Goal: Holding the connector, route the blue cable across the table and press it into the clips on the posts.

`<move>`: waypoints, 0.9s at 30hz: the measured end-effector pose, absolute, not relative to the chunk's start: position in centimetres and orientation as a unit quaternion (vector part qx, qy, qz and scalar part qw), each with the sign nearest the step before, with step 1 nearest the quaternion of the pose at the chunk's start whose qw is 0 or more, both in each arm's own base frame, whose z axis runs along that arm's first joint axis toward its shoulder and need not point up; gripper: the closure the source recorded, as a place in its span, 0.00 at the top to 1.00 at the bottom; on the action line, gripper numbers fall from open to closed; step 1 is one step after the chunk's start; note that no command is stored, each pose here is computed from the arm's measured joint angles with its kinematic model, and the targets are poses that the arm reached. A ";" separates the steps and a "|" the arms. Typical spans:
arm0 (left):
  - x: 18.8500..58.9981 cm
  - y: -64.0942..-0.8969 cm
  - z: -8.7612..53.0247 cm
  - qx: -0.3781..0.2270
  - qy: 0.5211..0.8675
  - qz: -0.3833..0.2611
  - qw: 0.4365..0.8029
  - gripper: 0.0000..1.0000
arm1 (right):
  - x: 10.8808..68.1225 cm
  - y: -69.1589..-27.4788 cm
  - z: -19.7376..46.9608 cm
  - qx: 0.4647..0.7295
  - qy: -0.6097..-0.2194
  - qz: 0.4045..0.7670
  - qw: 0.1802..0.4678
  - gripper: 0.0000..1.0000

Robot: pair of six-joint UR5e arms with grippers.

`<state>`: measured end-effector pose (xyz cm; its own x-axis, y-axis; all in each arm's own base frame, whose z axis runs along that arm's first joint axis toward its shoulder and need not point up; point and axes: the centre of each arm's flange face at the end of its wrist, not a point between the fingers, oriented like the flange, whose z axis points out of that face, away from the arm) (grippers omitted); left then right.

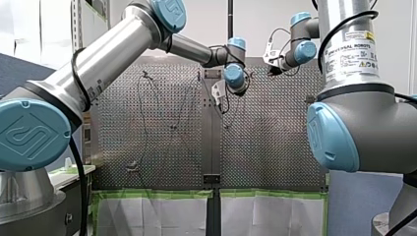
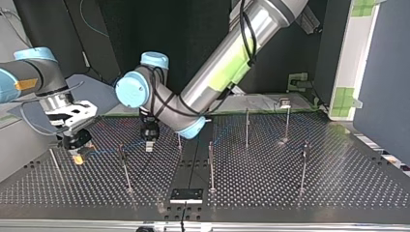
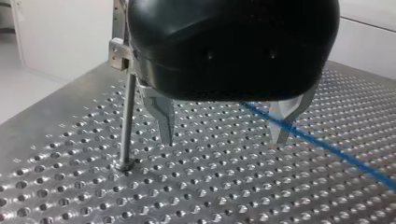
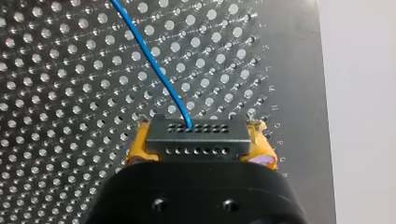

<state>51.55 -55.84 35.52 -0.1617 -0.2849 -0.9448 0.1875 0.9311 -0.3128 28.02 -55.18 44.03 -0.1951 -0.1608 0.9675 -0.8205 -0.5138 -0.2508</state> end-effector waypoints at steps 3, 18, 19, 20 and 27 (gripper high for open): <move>50.6 -56.0 35.6 -0.029 0.747 -0.177 0.640 1.00 | 28.0 -55.2 44.0 0.581 -0.422 0.647 0.254 0.00; 45.9 -55.9 38.9 -0.019 0.738 -0.198 0.644 1.00 | 28.7 -54.9 43.8 0.586 -0.420 0.648 0.248 0.00; 45.6 -55.8 39.2 -0.018 0.736 -0.200 0.647 1.00 | 28.7 -54.9 43.8 0.586 -0.420 0.648 0.247 0.00; 45.4 -55.7 39.5 -0.017 0.733 -0.202 0.649 1.00 | 28.7 -54.8 43.8 0.586 -0.419 0.648 0.247 0.00; 44.1 -54.8 41.5 -0.018 0.714 -0.215 0.667 1.00 | 28.7 -54.8 43.8 0.586 -0.419 0.648 0.247 0.00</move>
<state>44.11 -54.75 41.46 -0.1108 -0.3117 -0.9437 0.2611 0.9071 -0.3302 28.70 -54.83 43.77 -0.1909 -0.1715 0.9665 -0.8116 -0.5262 -0.2537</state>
